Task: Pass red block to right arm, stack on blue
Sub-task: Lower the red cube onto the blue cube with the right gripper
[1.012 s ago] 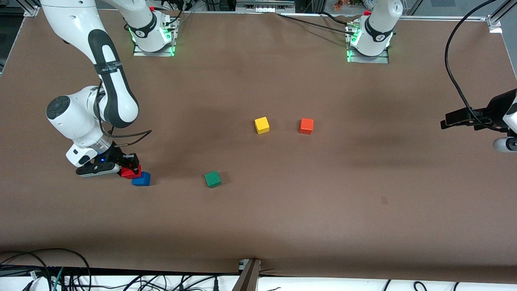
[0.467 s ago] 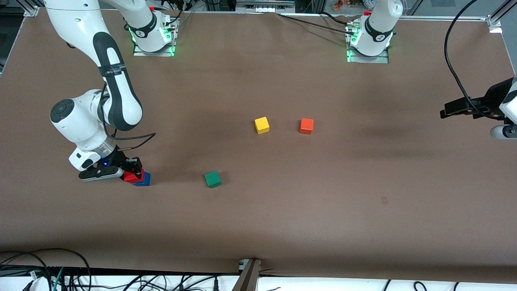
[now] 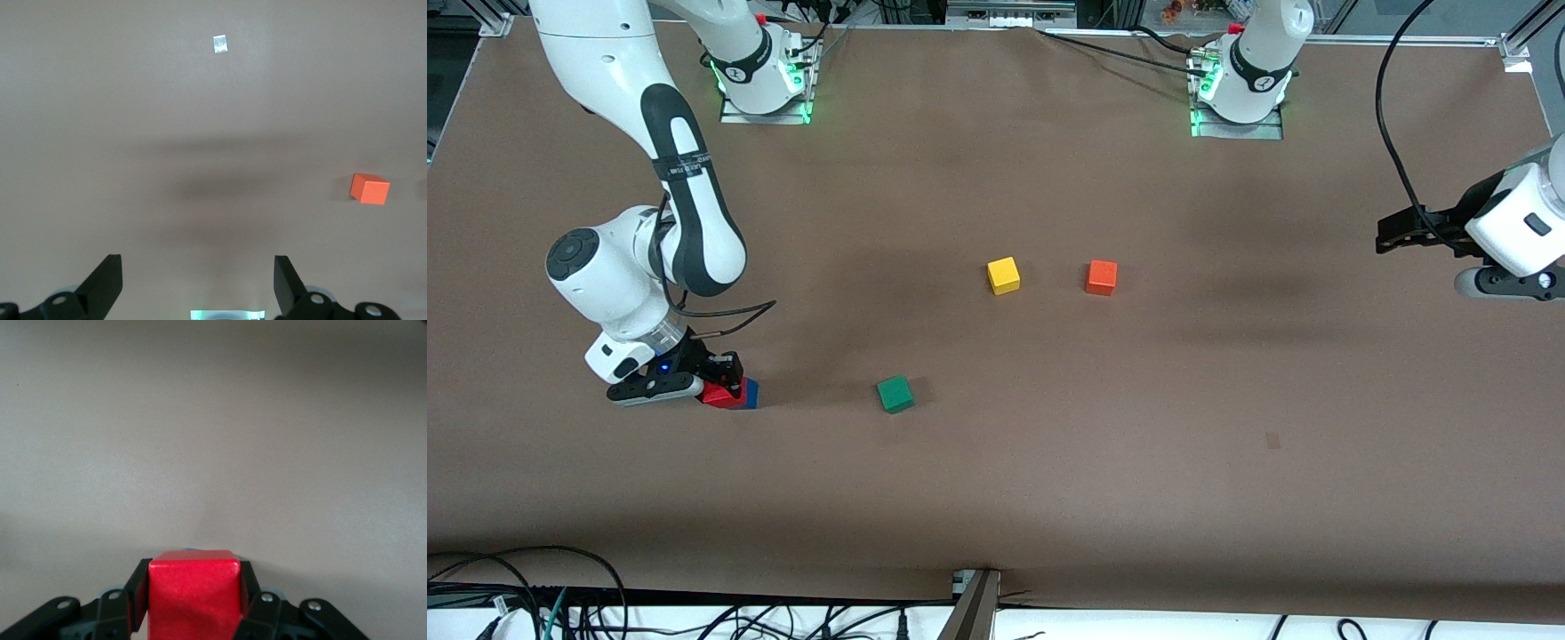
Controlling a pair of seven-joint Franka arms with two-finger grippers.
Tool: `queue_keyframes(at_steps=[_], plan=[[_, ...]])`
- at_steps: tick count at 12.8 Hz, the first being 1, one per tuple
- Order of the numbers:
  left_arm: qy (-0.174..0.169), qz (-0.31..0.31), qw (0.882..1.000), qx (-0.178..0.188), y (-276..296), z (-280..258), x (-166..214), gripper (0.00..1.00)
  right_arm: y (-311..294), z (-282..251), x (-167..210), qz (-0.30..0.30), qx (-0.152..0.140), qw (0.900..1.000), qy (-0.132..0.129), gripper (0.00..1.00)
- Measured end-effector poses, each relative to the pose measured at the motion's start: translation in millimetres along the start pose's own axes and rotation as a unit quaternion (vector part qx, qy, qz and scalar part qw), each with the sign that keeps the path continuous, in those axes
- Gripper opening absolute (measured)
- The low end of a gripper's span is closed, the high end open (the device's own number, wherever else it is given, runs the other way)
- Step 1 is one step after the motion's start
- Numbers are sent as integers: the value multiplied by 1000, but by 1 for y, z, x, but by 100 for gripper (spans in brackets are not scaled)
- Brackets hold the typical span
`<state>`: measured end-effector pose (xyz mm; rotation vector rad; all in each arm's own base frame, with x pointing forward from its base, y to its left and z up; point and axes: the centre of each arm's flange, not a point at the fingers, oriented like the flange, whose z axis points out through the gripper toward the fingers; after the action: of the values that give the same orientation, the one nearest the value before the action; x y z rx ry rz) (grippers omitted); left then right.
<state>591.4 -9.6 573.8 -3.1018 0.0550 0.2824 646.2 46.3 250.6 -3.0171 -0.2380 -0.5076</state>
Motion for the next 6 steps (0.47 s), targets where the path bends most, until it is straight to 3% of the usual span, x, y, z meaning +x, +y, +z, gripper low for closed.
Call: queue_keyframes(at_steps=[6], plan=[[-1,-5,1000,0,-3,1,0,100,1,0,1,1,8,1000,-14,56]])
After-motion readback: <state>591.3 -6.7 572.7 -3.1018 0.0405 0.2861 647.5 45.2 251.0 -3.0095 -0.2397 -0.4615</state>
